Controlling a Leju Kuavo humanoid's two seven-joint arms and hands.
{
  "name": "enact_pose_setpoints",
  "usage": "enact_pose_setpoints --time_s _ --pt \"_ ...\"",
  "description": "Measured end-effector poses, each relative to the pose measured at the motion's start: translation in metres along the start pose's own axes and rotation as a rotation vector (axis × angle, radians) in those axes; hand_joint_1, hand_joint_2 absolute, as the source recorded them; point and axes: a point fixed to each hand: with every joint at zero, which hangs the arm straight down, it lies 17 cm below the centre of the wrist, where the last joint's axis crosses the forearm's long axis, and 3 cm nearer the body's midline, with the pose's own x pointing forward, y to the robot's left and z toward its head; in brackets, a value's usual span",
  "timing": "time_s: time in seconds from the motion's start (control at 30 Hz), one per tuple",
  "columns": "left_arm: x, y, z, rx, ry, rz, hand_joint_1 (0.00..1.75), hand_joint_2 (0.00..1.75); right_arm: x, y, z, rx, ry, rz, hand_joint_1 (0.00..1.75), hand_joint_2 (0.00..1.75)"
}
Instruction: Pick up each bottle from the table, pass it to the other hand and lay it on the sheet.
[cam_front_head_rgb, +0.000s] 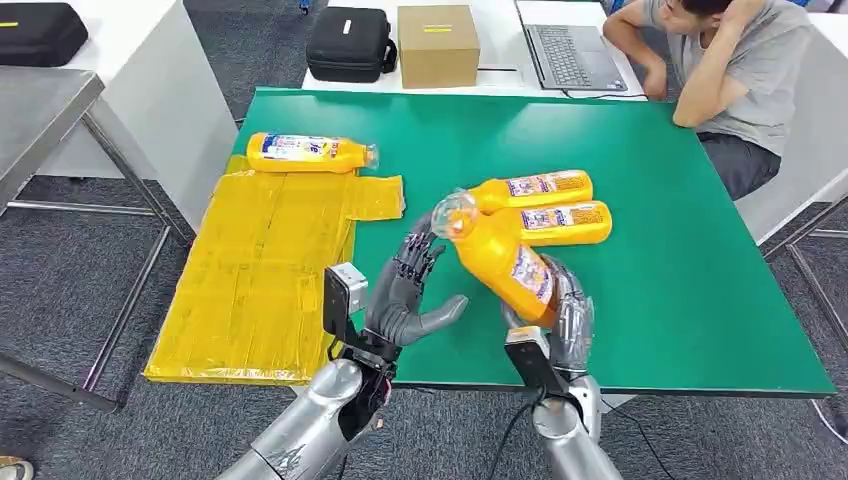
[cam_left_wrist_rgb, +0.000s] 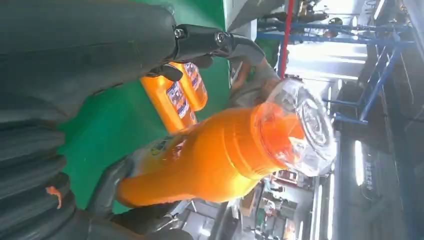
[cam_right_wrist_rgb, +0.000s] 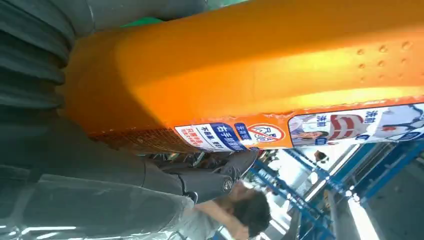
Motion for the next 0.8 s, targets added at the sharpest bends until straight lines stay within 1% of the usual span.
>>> enact_pose_setpoints --time_s 0.17,0.3,0.37,0.57,0.8 --pt "0.001 -0.005 0.001 -0.016 0.002 0.010 0.00 1.75 -0.006 -0.008 -0.002 -0.019 0.010 0.011 1.75 1.75" --pt "-0.005 -0.012 0.001 -0.034 0.041 0.044 0.00 1.75 -0.005 -0.012 -0.011 -0.049 0.022 -0.019 1.75 1.75" --pt "-0.008 -0.017 0.002 -0.046 0.060 0.065 0.00 1.75 0.005 -0.007 -0.019 -0.050 0.002 -0.043 1.75 1.75" --pt "-0.010 -0.022 0.001 -0.050 0.066 0.058 0.00 1.75 0.040 0.017 -0.032 -0.030 -0.056 -0.105 1.75 1.75" --pt "-0.014 -0.023 -0.002 -0.039 0.089 0.070 0.00 1.75 0.055 0.035 -0.029 -0.002 -0.061 -0.157 1.75 1.75"
